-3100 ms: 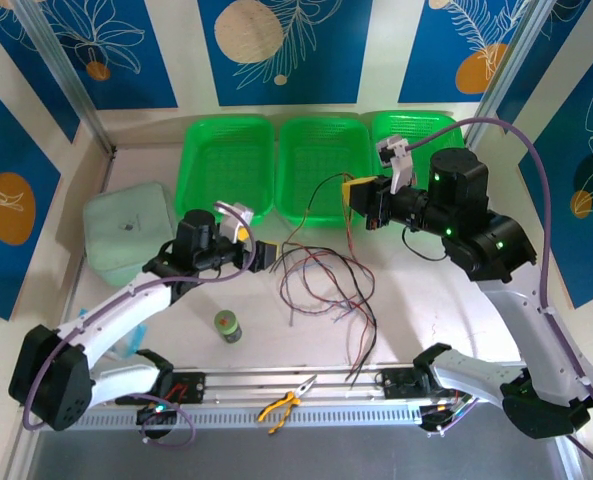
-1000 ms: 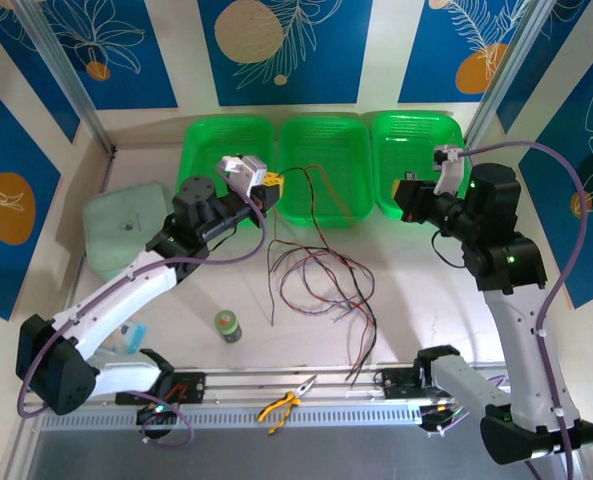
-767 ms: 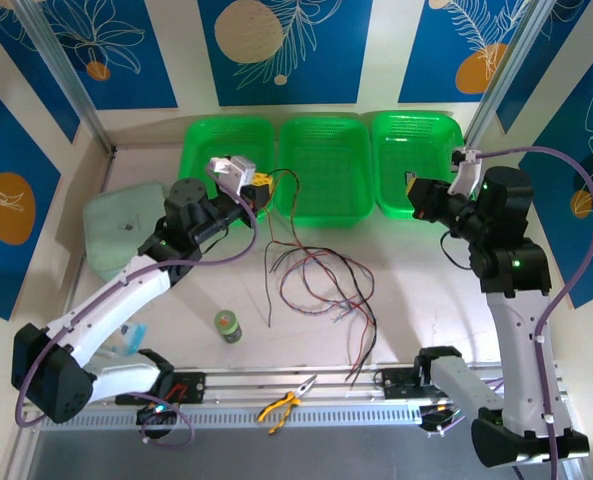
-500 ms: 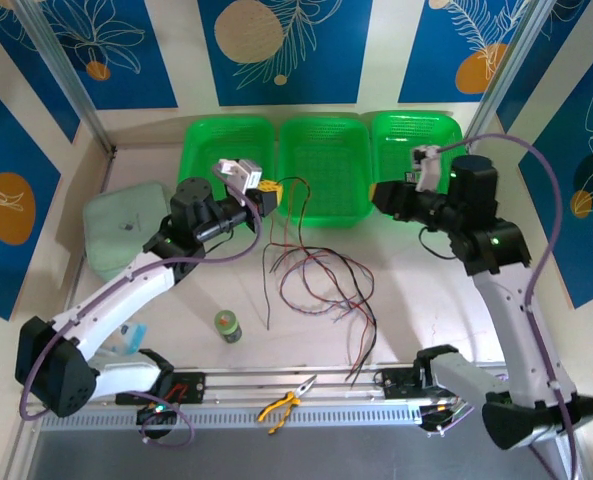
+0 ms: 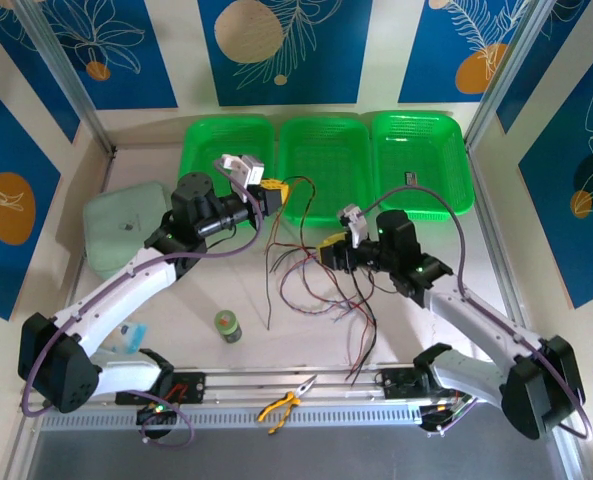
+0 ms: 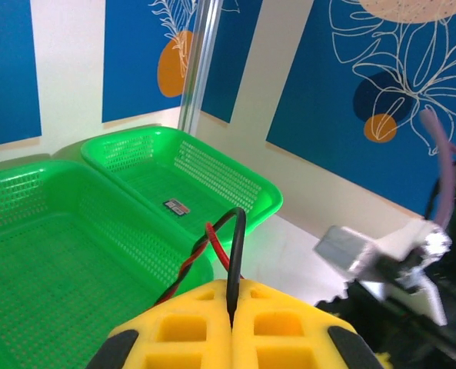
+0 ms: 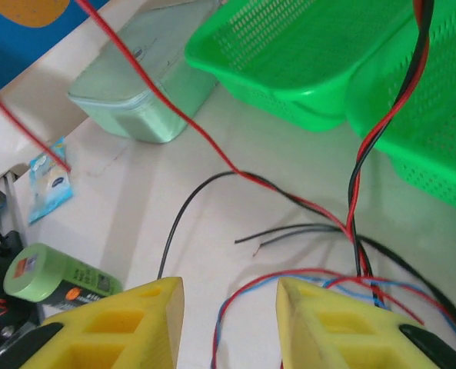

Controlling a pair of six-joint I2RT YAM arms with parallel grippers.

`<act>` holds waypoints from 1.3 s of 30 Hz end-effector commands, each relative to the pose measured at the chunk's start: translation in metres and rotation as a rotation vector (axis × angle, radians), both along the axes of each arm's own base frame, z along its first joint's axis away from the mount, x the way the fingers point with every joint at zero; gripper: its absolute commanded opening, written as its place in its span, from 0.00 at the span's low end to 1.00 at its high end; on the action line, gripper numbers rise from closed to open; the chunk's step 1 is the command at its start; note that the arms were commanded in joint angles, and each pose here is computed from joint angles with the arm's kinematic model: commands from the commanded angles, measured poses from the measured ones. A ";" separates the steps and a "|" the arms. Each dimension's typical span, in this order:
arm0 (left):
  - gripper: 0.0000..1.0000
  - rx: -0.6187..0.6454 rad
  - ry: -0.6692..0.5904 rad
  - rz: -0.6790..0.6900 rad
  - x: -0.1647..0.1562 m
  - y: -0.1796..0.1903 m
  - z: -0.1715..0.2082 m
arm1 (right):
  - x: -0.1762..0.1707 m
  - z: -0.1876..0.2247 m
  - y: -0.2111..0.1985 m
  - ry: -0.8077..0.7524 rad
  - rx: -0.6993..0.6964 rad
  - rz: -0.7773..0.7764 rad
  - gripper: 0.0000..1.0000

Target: Untangle the cables

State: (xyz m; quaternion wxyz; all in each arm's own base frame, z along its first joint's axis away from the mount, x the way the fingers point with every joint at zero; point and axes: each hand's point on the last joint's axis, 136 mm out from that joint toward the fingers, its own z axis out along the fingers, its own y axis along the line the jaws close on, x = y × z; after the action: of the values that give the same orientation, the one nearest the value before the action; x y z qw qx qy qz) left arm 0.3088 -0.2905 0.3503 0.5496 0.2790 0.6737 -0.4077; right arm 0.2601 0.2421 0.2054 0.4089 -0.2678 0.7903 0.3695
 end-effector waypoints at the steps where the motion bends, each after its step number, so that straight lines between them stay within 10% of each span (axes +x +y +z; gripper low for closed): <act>1: 0.00 -0.044 -0.009 -0.041 -0.007 -0.002 0.019 | 0.007 0.051 0.029 -0.262 0.079 0.108 0.37; 16: 0.00 -0.064 0.008 -0.049 -0.007 -0.004 0.018 | 0.026 0.068 0.091 -0.512 0.117 0.251 0.32; 26: 0.00 -0.060 0.007 -0.039 -0.007 -0.003 0.019 | 0.030 0.075 0.107 -0.516 0.124 0.289 0.00; 39: 0.00 -0.065 -0.043 -0.010 -0.002 0.003 0.041 | 0.037 0.017 0.103 -0.416 0.035 0.249 0.00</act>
State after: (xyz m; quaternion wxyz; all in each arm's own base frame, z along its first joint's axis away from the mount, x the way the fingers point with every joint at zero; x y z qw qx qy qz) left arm 0.3071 -0.2912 0.3638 0.5461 0.2704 0.6691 -0.4255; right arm 0.2955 0.3451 0.2413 0.5277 -0.4259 0.6300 0.3784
